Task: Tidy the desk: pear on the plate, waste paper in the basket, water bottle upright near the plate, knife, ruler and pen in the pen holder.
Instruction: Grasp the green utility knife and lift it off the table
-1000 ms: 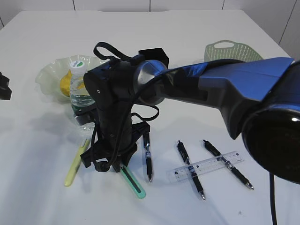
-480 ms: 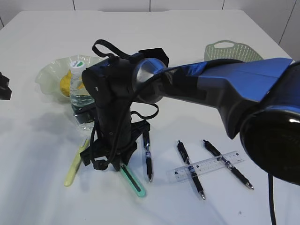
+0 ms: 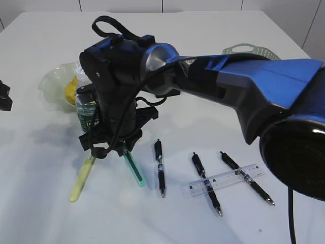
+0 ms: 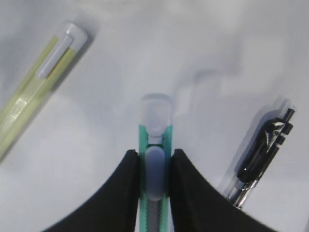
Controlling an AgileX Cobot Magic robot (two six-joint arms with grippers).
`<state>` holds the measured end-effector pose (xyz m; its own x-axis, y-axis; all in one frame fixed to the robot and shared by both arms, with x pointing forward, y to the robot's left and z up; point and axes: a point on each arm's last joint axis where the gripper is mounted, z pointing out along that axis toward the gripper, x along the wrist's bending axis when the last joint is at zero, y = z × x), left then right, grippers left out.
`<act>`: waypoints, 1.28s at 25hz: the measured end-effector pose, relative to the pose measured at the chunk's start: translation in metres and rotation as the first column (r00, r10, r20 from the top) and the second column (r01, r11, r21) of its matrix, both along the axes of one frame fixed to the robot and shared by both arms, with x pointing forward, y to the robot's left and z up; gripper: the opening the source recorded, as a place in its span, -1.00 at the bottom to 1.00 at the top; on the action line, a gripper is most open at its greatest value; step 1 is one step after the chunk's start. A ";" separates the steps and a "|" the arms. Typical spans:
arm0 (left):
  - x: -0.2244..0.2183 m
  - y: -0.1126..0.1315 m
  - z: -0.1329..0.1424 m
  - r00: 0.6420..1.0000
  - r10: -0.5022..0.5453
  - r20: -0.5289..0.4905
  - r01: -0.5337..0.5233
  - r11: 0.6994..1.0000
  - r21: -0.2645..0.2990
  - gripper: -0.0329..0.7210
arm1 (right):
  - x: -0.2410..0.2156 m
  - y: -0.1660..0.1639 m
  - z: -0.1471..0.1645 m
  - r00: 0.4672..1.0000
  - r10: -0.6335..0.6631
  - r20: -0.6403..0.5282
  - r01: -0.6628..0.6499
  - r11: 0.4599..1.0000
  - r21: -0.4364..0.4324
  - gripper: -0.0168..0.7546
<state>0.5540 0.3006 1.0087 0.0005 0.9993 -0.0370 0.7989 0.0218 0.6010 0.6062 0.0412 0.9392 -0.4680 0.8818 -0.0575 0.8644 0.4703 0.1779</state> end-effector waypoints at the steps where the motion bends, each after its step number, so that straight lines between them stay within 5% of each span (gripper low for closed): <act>1: 0.000 0.000 0.000 1.000 0.000 0.000 0.000 1.000 0.000 0.32 | 0.000 0.000 0.001 1.000 -0.003 0.004 0.003 1.000 0.002 -0.59; 12: 0.000 0.000 0.000 1.000 0.000 -0.004 0.000 1.000 0.000 0.32 | -0.001 0.002 0.001 1.000 -0.020 -0.011 0.020 1.000 0.020 -0.59; 32: 0.000 0.000 0.000 1.000 0.000 -0.006 0.000 1.000 0.000 0.32 | 0.001 -0.013 0.063 0.987 -0.024 0.162 0.022 1.000 0.010 -0.59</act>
<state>0.5536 0.3005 1.0084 0.0007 0.9993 -0.0373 0.8023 0.0217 0.5965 0.6067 0.0280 1.0020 -0.4327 0.8930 -0.1236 0.8344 0.4486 0.3203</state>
